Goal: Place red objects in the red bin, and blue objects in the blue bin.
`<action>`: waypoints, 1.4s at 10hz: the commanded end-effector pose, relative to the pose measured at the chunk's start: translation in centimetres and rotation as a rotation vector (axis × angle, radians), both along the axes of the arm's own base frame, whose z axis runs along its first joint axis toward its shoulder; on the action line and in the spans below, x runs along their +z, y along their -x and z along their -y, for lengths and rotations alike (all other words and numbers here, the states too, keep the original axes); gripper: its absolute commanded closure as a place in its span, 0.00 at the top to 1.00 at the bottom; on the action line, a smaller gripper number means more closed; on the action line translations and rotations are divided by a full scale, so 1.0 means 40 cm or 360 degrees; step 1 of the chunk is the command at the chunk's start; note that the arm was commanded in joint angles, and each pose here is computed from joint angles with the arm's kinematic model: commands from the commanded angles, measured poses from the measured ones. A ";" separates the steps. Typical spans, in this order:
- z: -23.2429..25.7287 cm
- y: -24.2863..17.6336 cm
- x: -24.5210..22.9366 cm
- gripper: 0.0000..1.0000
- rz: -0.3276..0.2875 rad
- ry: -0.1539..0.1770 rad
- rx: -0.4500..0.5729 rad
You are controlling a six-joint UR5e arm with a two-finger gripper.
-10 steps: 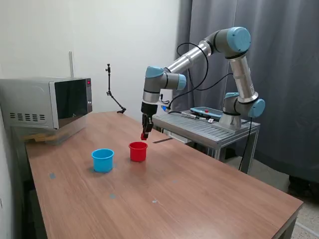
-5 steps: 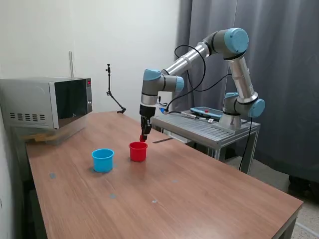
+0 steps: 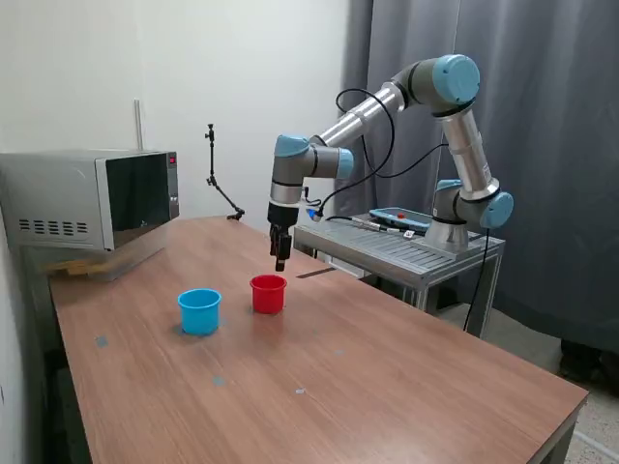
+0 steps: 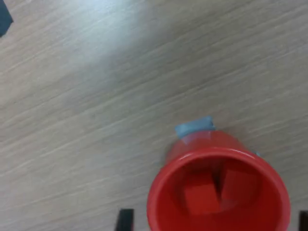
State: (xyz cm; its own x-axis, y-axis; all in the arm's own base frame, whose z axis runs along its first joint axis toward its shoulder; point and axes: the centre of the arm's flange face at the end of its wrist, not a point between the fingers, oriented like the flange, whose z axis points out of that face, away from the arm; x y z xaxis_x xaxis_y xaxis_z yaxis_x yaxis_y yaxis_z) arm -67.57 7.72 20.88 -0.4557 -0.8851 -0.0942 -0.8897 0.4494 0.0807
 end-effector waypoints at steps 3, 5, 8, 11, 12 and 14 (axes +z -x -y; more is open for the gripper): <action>0.029 -0.009 0.083 1.00 -0.0052 -0.0077 0.0032; 0.172 -0.039 0.153 1.00 0.0028 -0.0056 0.0155; 0.359 -0.086 0.278 1.00 0.0066 -0.0042 0.0317; 0.440 -0.172 0.474 1.00 0.0083 -0.0028 0.0397; 0.454 -0.199 0.525 1.00 0.0033 -0.0040 0.0432; 0.457 -0.230 0.590 1.00 -0.0034 -0.0051 0.0439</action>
